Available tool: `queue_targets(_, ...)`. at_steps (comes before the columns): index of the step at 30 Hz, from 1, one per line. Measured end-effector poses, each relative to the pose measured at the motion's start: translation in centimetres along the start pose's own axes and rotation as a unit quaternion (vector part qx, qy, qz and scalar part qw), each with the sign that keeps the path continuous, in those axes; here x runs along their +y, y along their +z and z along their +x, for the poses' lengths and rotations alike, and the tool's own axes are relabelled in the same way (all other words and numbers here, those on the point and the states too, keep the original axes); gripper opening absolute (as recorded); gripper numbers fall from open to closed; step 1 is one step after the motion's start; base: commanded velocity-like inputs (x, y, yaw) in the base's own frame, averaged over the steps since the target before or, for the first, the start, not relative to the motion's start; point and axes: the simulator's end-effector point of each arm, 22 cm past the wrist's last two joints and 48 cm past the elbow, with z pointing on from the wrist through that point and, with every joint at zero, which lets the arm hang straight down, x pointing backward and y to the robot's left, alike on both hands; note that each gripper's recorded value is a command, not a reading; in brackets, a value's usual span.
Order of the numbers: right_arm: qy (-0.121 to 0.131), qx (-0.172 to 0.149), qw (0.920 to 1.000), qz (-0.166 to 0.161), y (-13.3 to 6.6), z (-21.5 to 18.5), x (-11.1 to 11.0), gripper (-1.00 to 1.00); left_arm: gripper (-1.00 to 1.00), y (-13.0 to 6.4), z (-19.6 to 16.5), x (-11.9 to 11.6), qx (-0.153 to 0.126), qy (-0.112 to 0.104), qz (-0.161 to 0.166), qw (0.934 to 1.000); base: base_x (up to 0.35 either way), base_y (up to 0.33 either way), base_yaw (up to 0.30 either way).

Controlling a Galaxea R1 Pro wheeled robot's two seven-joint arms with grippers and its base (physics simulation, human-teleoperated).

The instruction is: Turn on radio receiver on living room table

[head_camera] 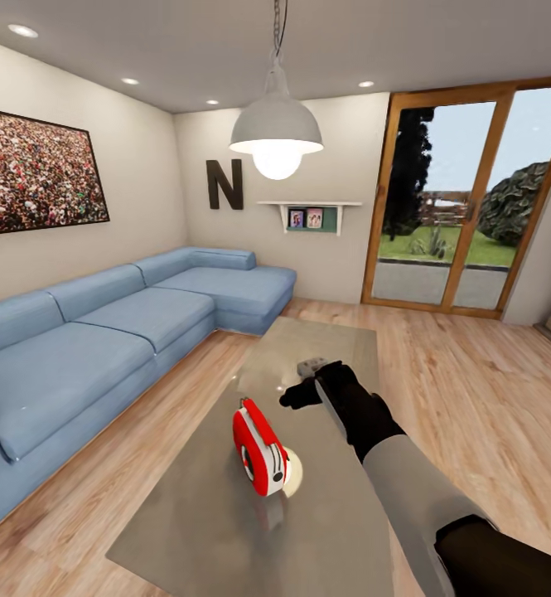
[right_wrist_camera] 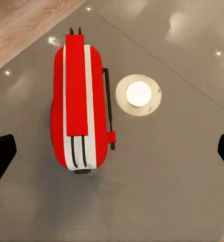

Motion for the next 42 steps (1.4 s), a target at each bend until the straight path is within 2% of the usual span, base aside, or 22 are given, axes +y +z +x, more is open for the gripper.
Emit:
queue_targets(6,0.000,0.000,1.0000,0.000,0.00,-0.01,-0.03,1.00,1.00,0.01,-0.01,0.10,0.000,0.000,-0.001,1.0000,0.047,0.214,0.000)
queue_targets(14,-0.003,0.000,0.9999,0.012,-0.01,0.00,-0.50,1.00,1.00,0.02,0.02,0.15,0.001,0.000,-0.001,1.0000,0.243,0.075,0.000)
queue_targets(42,-0.005,0.010,0.9999,0.004,0.33,0.69,0.02,1.00,1.00,-0.01,0.00,-0.07,0.000,-0.002,0.000,1.0000,0.003,0.000,0.000)
